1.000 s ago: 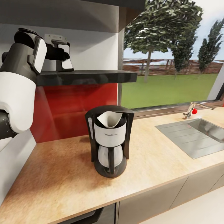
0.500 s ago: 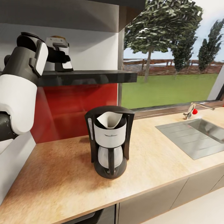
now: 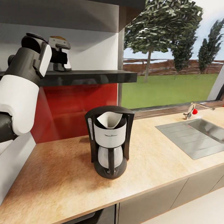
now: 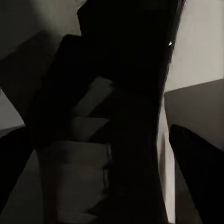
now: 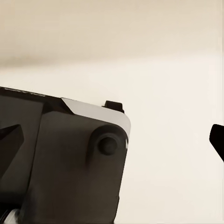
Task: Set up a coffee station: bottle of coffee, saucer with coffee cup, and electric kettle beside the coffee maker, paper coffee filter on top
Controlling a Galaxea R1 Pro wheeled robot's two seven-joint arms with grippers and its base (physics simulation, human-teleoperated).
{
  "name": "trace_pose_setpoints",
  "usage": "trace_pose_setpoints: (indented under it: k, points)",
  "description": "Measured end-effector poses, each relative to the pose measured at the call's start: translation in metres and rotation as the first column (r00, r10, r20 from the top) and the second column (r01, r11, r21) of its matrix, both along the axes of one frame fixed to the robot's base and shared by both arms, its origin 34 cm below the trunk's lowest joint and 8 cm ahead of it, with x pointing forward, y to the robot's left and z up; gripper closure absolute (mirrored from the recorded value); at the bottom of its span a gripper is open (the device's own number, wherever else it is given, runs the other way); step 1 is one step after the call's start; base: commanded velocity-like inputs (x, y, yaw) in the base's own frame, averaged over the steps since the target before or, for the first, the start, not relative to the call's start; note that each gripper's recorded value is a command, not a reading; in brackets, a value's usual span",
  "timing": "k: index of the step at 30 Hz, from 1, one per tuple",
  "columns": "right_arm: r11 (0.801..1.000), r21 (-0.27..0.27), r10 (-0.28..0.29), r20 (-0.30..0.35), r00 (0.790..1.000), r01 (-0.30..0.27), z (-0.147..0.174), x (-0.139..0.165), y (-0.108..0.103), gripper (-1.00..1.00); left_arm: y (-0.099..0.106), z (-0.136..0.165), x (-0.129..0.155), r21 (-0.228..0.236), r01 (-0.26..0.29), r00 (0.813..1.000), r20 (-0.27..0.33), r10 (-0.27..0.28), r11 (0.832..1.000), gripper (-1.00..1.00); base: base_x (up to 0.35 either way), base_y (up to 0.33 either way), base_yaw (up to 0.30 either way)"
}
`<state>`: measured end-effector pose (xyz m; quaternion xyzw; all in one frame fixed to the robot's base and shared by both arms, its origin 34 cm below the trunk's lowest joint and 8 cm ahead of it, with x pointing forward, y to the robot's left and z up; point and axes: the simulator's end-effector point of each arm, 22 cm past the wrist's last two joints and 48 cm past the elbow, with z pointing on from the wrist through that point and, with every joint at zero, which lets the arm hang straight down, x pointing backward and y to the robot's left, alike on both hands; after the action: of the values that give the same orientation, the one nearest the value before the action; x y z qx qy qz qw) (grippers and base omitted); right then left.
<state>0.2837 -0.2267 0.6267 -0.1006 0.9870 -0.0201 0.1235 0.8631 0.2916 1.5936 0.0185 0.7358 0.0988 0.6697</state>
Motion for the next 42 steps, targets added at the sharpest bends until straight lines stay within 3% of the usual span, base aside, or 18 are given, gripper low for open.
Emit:
trace_pose_setpoints:
  k: [24, 35, 42]
  points:
    - [1.0, 0.0, 0.0, 0.0, 1.0, 0.0, 0.0, 0.0, 0.0, -1.0, 0.003, 0.001, -0.001, 0.003, -0.008, 1.0, -0.001, 0.008, 1.0, 1.0, 0.0, -0.005, 0.0]
    - [1.0, 0.007, -0.003, 0.003, 1.0, 0.003, 0.0, 0.001, 0.004, -1.0, -0.002, 0.0, 0.0, 0.008, -0.002, 1.0, -0.001, 0.002, 1.0, 1.0, -0.048, -0.242, -0.008]
    - [1.0, 0.014, -0.007, 0.009, 1.0, 0.007, 0.001, 0.003, 0.008, -1.0, -0.006, 0.003, -0.002, 0.004, 0.007, 1.0, 0.004, -0.007, 1.0, 1.0, -0.164, -0.257, -0.22]
